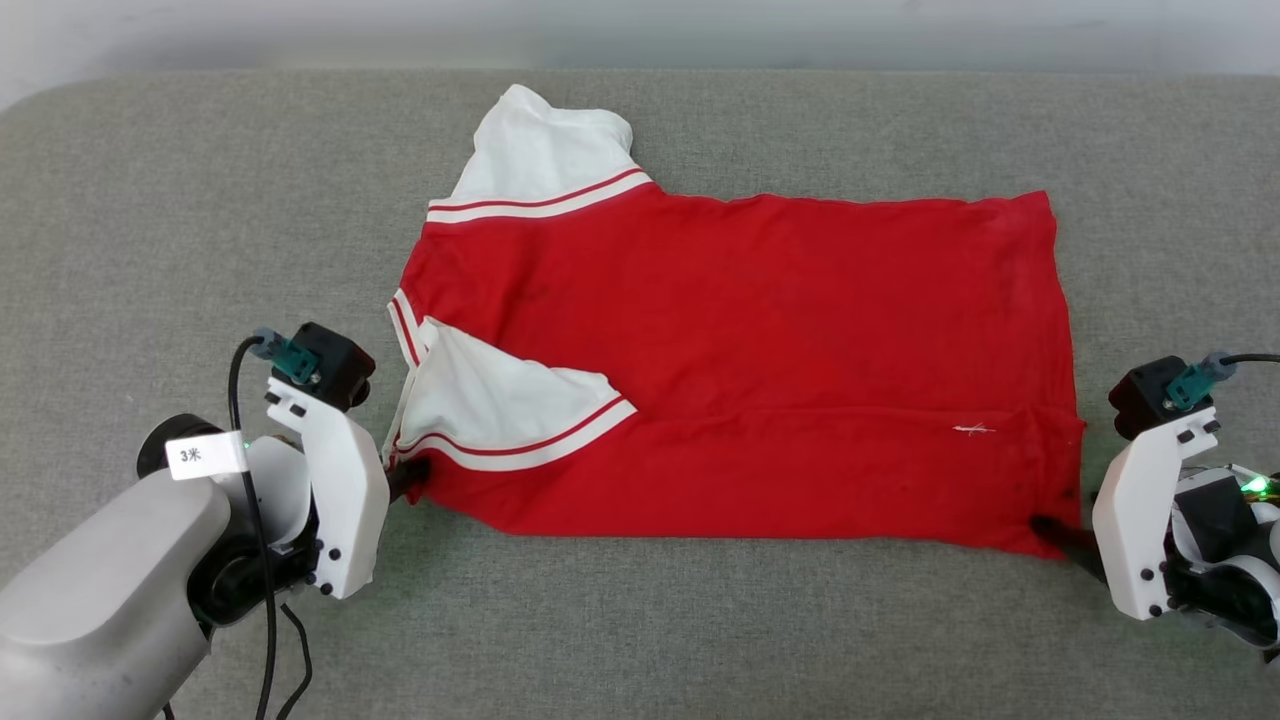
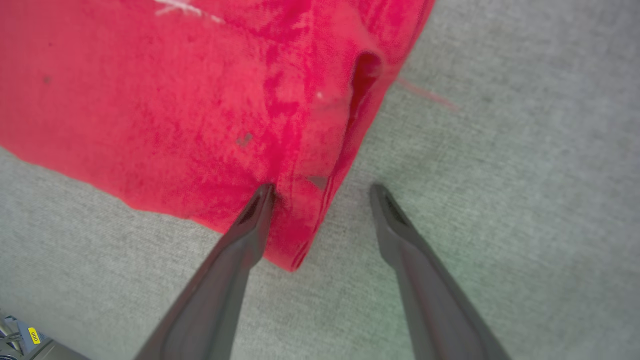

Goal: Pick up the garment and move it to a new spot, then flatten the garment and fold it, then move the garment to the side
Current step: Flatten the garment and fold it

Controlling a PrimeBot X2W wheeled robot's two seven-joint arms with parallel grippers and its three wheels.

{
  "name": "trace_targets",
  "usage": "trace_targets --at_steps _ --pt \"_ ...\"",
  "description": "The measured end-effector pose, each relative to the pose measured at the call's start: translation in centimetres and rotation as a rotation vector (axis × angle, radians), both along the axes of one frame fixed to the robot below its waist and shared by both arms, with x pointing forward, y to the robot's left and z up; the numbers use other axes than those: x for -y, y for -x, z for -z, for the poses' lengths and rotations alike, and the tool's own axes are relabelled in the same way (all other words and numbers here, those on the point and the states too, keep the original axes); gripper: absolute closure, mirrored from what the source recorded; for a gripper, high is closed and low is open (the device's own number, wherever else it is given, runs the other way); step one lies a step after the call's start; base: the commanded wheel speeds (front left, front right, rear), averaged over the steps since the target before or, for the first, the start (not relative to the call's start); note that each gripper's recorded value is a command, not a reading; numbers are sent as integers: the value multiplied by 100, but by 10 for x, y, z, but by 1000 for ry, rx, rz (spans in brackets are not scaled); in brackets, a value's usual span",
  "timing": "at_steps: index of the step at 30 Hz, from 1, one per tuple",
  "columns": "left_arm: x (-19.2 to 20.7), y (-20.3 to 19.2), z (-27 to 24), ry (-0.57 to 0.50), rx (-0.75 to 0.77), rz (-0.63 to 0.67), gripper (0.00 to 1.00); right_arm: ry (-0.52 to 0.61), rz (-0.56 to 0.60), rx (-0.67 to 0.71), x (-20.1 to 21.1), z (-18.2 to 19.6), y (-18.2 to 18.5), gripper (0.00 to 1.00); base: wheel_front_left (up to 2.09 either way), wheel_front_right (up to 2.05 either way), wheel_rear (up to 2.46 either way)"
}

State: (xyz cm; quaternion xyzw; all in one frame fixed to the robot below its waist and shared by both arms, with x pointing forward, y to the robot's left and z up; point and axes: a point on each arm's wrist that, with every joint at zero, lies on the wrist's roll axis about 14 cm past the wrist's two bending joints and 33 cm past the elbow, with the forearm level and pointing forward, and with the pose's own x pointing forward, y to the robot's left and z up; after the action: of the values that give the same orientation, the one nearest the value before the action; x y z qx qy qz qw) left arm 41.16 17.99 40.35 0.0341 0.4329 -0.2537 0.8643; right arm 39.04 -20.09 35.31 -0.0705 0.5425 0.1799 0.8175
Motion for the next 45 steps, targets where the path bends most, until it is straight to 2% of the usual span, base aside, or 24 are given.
trace_targets --at_steps 2,3,4,11,16,23,32,41,42,43,45 --pt "-1 -1 0 -1 3 -3 100 -18 13 8 -1 2 0 0 0 0 0" --pt "0 -1 0 1 6 -4 100 -26 18 22 -1 1 -1 63 0 0 0" --pt "-1 -1 0 3 4 -6 100 -34 23 39 -2 0 -2 100 0 0 0" --pt "-4 10 -6 8 20 -26 100 -108 43 175 -9 -26 -10 100 0 0 0" --pt "-6 22 -18 15 51 -32 100 -143 71 276 2 -53 -7 100 0 0 0" --pt "-8 52 -26 28 58 -50 100 -153 91 323 18 -72 20 100 0 0 0" --pt "-4 100 1 51 -53 -88 100 -137 140 213 31 -54 68 100 0 0 0" --pt "-5 127 33 57 -167 -139 100 -135 194 91 27 -20 99 100 0 0 0" --pt "-5 128 34 61 -165 -144 55 -142 201 97 26 -20 99 69 0 0 0" --pt "-6 127 34 63 -158 -150 0 -151 209 110 25 -21 98 0 0 0 0" --pt "-9 126 32 60 -139 -163 0 -168 223 150 24 -26 94 0 0 0 0"
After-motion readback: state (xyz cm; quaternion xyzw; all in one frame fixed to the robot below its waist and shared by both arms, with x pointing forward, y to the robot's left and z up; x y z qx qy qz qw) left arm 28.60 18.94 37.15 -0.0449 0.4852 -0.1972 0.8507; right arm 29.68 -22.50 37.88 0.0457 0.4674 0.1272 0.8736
